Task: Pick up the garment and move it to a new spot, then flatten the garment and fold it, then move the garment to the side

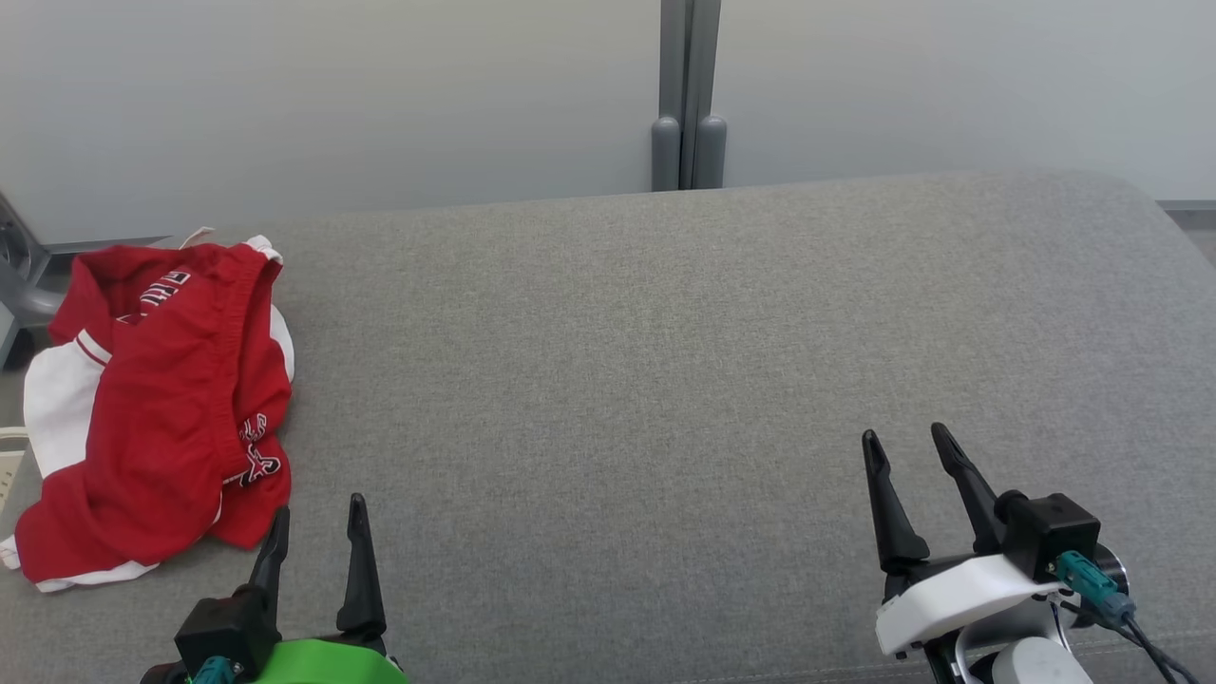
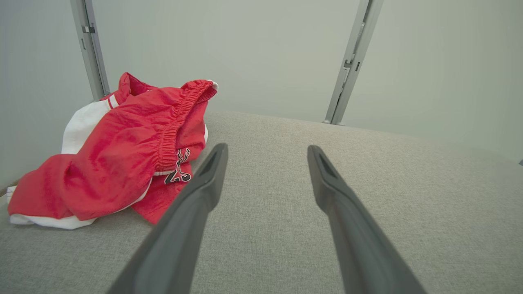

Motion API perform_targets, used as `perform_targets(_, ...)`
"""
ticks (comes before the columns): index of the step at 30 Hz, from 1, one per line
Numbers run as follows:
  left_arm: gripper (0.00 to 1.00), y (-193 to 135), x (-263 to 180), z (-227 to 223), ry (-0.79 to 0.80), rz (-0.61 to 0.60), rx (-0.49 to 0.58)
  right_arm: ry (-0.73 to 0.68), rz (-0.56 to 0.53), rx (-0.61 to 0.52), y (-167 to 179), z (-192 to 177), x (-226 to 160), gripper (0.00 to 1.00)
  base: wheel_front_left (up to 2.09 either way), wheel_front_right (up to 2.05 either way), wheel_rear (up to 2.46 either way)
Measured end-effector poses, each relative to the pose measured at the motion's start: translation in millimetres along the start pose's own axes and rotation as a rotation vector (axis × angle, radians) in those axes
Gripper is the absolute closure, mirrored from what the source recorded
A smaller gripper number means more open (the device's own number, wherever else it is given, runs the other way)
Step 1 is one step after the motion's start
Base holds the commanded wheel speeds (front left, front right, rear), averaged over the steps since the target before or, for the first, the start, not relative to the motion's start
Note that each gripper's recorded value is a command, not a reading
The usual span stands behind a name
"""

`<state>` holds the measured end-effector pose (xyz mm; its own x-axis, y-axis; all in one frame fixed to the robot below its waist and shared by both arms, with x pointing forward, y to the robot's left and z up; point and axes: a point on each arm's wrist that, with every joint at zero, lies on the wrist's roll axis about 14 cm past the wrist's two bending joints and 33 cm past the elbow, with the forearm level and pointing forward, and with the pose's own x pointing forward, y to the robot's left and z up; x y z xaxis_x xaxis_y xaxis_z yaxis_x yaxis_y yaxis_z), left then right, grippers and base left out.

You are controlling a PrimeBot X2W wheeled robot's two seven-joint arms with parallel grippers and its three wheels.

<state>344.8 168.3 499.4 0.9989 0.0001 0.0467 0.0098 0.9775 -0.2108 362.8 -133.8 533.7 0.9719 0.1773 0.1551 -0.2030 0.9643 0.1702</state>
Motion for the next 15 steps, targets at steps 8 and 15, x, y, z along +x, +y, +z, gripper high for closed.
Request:
perform_targets(8,0.00,-1.8,-1.5,0.8,-0.010,-0.011,0.042,-0.014,0.025,-0.062,5.6,3.0,-0.7,0.00,0.00,0.00,0.00)
perform_targets(15,0.00,-2.8,-5.0,1.8,-0.020,-0.018,0.078,-0.022,0.041,-0.096,9.2,3.9,-2.5,0.00,0.00,0.00,0.00)
